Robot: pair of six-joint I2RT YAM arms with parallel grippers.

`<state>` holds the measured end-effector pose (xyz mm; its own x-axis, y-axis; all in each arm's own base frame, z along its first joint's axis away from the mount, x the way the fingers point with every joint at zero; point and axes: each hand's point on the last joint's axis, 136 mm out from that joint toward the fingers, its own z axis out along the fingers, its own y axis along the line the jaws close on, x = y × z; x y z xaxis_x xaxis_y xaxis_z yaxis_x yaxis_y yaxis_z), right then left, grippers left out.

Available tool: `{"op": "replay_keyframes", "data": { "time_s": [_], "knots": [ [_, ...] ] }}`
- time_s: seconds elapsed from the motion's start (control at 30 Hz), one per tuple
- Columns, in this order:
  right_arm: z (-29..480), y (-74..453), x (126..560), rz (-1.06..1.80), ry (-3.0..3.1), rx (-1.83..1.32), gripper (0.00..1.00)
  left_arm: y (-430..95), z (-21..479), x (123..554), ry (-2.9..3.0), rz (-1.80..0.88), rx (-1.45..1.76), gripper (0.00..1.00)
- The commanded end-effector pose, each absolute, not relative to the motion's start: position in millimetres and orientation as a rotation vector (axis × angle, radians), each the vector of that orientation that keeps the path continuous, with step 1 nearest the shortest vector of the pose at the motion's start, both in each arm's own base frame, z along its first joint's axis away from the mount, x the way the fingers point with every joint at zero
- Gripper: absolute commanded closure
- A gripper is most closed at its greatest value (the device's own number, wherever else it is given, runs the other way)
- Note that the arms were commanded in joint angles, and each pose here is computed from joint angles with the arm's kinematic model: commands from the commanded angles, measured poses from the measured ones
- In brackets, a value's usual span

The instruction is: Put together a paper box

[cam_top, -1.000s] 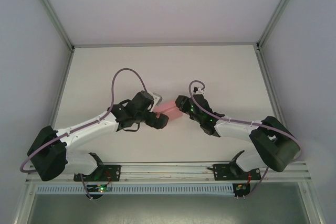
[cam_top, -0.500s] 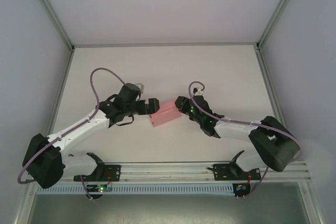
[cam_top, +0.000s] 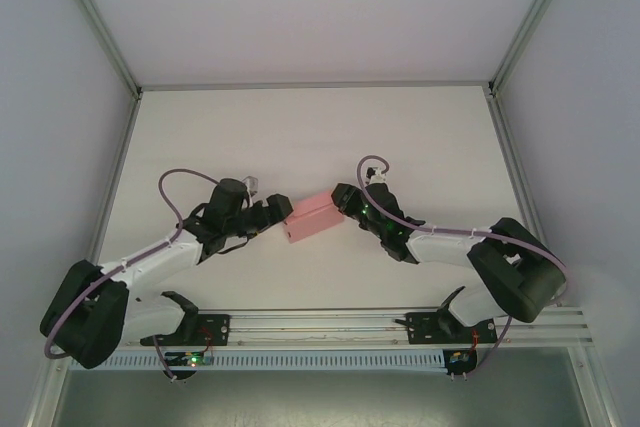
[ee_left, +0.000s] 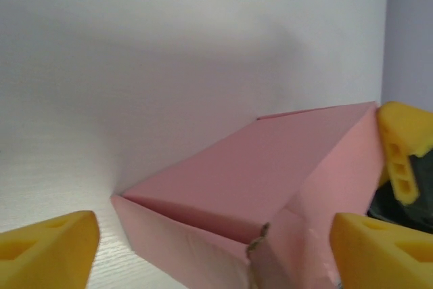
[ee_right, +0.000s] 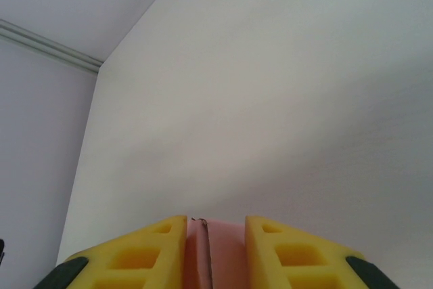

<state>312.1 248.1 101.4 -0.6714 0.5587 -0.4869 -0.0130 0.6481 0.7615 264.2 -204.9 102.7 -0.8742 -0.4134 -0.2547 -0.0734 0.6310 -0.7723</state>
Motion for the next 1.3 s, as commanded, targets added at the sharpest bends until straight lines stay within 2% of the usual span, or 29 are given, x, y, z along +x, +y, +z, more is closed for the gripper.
{"op": "replay_keyframes", "data": {
  "time_s": [0.0, 0.07, 0.13, 0.27, 0.37, 0.53, 0.77, 0.83, 0.9, 1.1, 1.27],
  "knots": [
    [7.5, 219.7, 260.1, 0.761, 2.486, 0.428, 0.73, -200.2, 107.2, 267.6, 2.378, -1.140, -0.381, 0.21],
    [7.4, 219.8, 259.9, 0.773, 2.484, 0.428, 0.73, -198.2, 99.5, 265.4, 2.380, -1.139, -0.395, 0.29],
    [5.9, 219.5, 259.8, 0.775, 2.489, 0.433, 0.73, -200.0, 91.6, 261.9, 2.379, -1.165, -0.387, 0.33],
    [4.6, 222.0, 259.8, 0.787, 2.497, 0.428, 0.73, -206.4, 80.0, 252.3, 2.397, -1.203, -0.289, 0.34],
    [5.9, 225.5, 261.1, 0.811, 2.485, 0.412, 0.75, -204.3, 66.8, 246.8, 2.416, -1.163, -0.207, 0.39],
    [6.0, 237.3, 261.6, 0.841, 2.509, 0.263, 0.76, -192.7, 33.3, 240.0, 2.425, -1.000, -0.014, 0.46],
    [3.5, 239.9, 264.4, 0.854, 2.444, 0.071, 0.80, -206.6, 17.8, 233.0, 2.419, -0.981, 0.164, 0.68],
    [4.9, 240.8, 264.6, 0.888, 2.409, 0.027, 0.83, -212.3, 11.6, 229.2, 2.431, -0.959, 0.233, 0.79],
    [6.6, 244.3, 262.8, 0.928, 2.384, -0.026, 0.85, -216.0, 8.3, 228.3, 2.436, -0.944, 0.266, 0.84],
    [-1.2, 250.4, 256.9, 0.920, 2.379, -0.200, 0.87, -207.1, -10.4, 226.6, 2.477, -0.726, 0.334, 0.83],
    [-2.7, 247.7, 256.9, 0.893, 2.349, -0.256, 0.94, -211.2, -18.3, 224.3, 2.510, -0.598, 0.428, 0.83]
  ]
}}
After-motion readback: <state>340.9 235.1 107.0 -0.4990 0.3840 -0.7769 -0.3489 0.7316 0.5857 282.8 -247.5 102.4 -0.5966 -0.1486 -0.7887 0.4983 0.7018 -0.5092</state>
